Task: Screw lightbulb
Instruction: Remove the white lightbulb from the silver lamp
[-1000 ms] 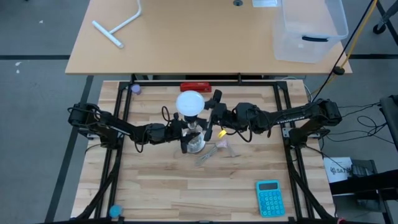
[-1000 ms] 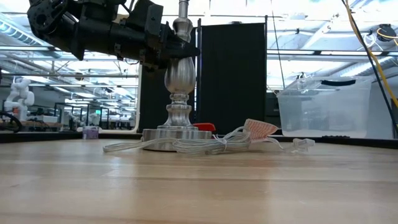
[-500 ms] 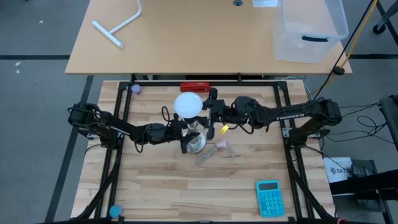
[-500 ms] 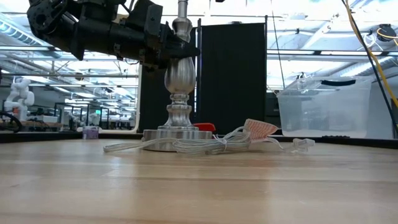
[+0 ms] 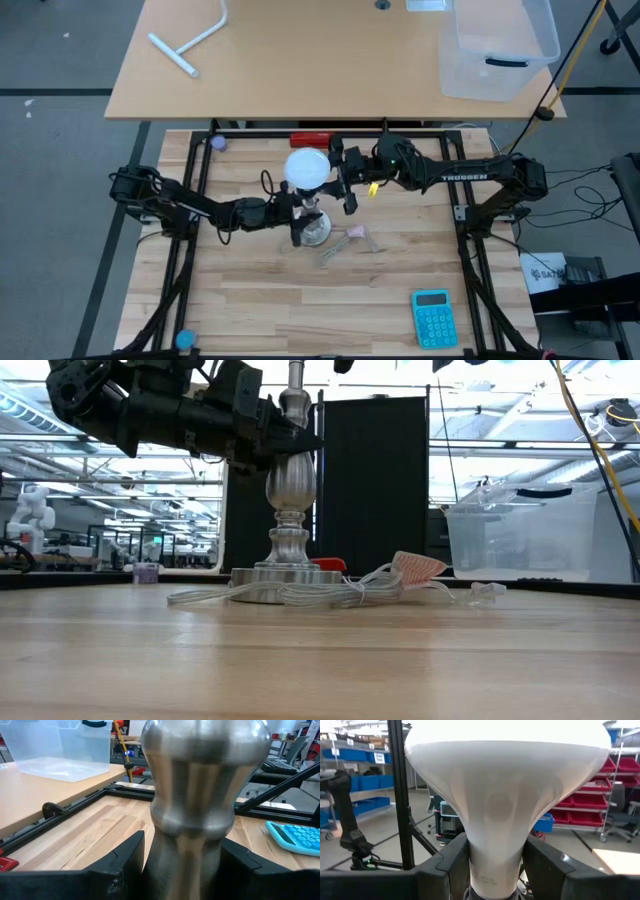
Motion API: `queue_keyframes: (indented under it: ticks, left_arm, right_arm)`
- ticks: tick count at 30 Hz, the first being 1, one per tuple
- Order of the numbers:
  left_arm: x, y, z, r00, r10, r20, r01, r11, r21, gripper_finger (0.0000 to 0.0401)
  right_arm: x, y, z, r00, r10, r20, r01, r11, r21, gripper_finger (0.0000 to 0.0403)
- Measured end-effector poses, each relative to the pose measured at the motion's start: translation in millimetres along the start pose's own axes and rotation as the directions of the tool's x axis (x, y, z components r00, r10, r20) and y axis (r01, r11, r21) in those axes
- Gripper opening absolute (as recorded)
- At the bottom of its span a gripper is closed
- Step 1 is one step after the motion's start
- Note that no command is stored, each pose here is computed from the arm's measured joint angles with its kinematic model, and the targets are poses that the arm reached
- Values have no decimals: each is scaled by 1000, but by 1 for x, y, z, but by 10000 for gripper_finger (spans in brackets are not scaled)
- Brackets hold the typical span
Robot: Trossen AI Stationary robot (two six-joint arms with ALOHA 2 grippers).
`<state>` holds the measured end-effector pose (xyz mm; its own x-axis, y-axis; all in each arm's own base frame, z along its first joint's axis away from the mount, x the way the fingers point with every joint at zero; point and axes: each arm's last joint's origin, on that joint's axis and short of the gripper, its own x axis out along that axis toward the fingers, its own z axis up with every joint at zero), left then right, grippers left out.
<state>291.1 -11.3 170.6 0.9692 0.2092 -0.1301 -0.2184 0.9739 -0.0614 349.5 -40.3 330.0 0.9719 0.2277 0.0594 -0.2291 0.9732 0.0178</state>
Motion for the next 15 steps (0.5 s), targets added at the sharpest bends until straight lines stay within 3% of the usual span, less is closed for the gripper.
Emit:
queue_keyframes:
  ticks: [6,15]
  left_arm:
    - [0,0,0,1000,-4,-2,4,1000,-2,189]
    - [0,0,0,1000,-4,-4,4,1000,1,189]
  right_arm:
    - [0,0,0,1000,1,12,-1,999,43,179]
    - [1,3,-3,1000,11,-9,-11,1000,29,272]
